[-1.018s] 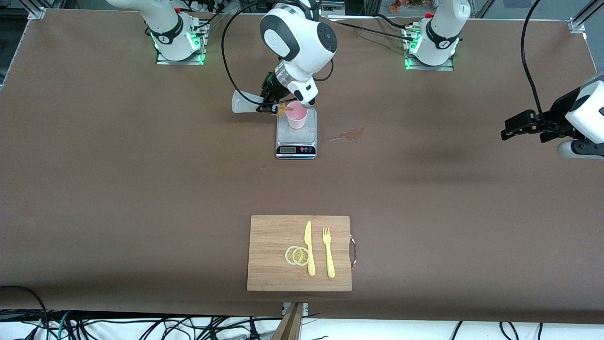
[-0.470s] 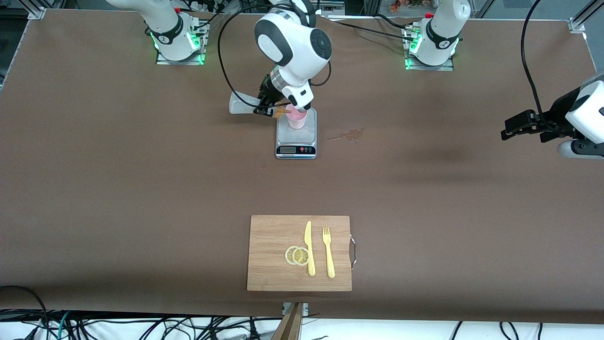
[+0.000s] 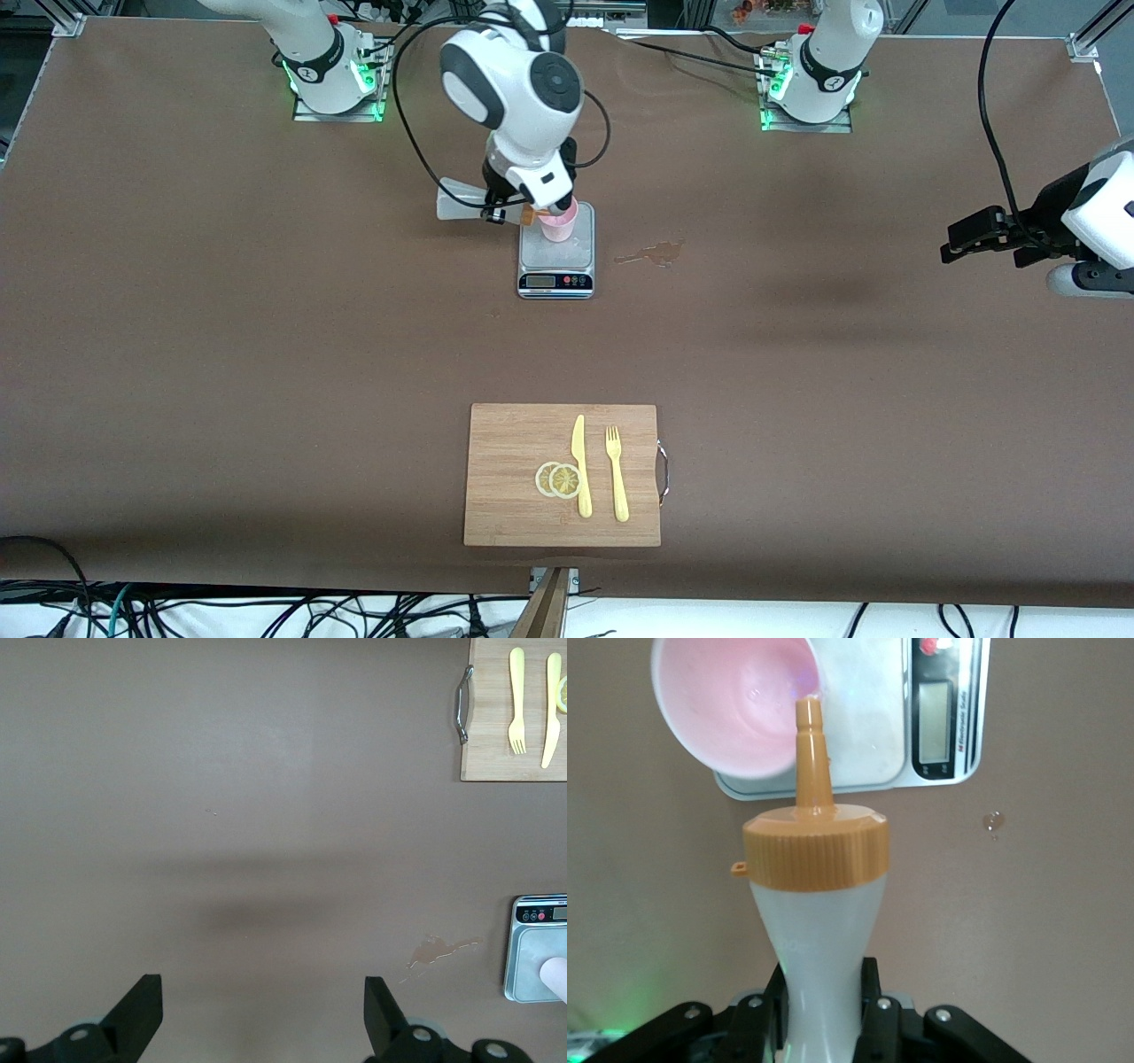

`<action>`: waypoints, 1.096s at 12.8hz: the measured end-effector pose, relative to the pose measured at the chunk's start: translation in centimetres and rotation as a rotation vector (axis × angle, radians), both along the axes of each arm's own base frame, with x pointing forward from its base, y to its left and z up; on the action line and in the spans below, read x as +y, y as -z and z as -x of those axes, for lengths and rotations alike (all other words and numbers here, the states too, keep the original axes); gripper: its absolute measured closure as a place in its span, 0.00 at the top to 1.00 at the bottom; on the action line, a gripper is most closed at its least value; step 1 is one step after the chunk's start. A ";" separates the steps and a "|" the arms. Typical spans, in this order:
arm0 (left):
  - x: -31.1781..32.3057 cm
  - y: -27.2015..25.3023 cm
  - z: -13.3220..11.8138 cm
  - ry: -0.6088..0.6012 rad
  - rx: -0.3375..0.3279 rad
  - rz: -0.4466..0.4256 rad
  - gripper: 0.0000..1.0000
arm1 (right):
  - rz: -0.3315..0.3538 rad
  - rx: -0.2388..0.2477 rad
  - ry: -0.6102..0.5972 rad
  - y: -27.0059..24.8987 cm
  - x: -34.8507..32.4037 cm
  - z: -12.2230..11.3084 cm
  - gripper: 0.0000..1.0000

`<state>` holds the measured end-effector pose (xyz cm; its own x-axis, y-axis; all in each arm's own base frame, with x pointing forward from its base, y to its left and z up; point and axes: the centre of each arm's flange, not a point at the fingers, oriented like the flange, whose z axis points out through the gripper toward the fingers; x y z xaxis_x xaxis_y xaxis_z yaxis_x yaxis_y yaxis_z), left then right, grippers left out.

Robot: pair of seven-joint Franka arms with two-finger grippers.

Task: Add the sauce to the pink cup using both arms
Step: 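Carry the sauce bottle with the right gripper back beside the scale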

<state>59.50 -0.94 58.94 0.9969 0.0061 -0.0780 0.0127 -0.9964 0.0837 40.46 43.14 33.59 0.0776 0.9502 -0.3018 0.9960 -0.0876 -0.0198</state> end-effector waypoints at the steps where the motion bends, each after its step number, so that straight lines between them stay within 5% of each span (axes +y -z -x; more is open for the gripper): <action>1: 0.0 0.0 0.0 0.000 0.000 0.000 1.00 | -0.036 0.003 0.008 0.3 -1.5 0.0 0.33; 4: 0.0 0.0 0.0 0.000 0.000 0.000 1.00 | -0.157 0.058 0.017 -0.5 -4.8 -0.8 0.33; 14: 0.0 0.0 0.0 0.000 0.000 0.000 1.00 | -0.755 0.253 -0.001 -3.7 -22.3 -10.5 0.33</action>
<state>59.50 -0.93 58.94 0.9969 0.0063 -0.0780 0.0129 -0.9964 0.0838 51.00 20.84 37.27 0.0916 0.9052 0.4149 0.9532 0.0408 -0.2995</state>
